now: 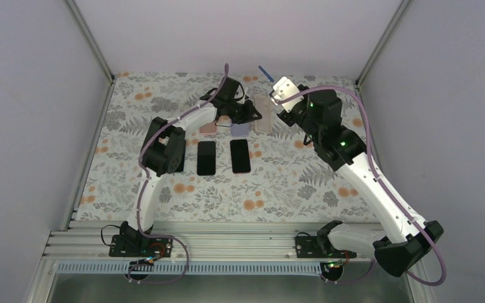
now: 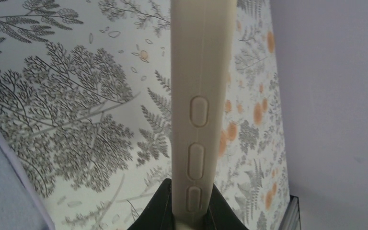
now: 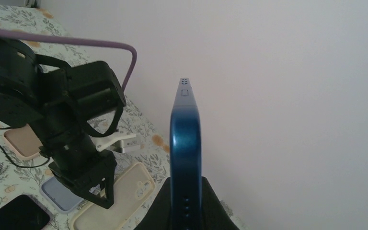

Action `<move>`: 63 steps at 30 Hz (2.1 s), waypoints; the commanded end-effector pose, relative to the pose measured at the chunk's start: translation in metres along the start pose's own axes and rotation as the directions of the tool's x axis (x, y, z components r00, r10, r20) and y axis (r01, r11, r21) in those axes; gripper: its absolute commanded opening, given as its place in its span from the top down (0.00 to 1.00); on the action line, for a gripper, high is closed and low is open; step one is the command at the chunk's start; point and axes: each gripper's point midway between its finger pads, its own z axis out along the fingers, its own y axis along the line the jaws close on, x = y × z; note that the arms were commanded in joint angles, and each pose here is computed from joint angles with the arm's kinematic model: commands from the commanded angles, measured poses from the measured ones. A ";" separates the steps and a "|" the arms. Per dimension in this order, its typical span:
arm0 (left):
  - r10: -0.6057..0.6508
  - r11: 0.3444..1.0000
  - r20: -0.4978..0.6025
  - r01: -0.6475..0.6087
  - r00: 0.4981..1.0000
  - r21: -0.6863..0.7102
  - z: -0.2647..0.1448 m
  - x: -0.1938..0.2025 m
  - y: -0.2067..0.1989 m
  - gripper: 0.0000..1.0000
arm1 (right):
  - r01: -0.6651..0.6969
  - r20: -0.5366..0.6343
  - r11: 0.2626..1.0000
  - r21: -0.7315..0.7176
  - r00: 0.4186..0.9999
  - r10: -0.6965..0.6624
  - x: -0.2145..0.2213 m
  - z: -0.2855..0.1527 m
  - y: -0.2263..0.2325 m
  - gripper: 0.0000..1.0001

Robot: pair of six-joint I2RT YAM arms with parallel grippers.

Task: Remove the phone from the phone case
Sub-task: Remove the phone case from the phone, then place the phone case at the center of the board.

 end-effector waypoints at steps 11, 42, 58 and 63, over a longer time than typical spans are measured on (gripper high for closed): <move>-0.013 0.998 0.001 0.013 1.000 -0.055 0.048 -0.015 0.022 0.93 | -0.035 0.064 0.999 0.014 0.997 0.034 -0.014 -0.004 -0.008 0.96; 0.143 0.963 0.098 -0.115 0.985 -0.244 0.019 -0.023 -0.002 0.29 | -0.037 0.070 0.999 0.003 0.997 0.037 -0.014 -0.006 -0.006 0.96; 0.372 0.900 0.191 -0.301 0.909 -0.316 -0.052 -0.029 -0.052 0.05 | -0.019 0.073 0.999 0.033 0.997 0.017 -0.009 -0.019 -0.012 0.96; 0.421 0.893 0.281 -0.339 0.862 -0.297 -0.105 -0.030 -0.083 0.00 | 0.004 0.067 0.997 0.078 0.998 -0.009 -0.005 -0.025 -0.019 0.96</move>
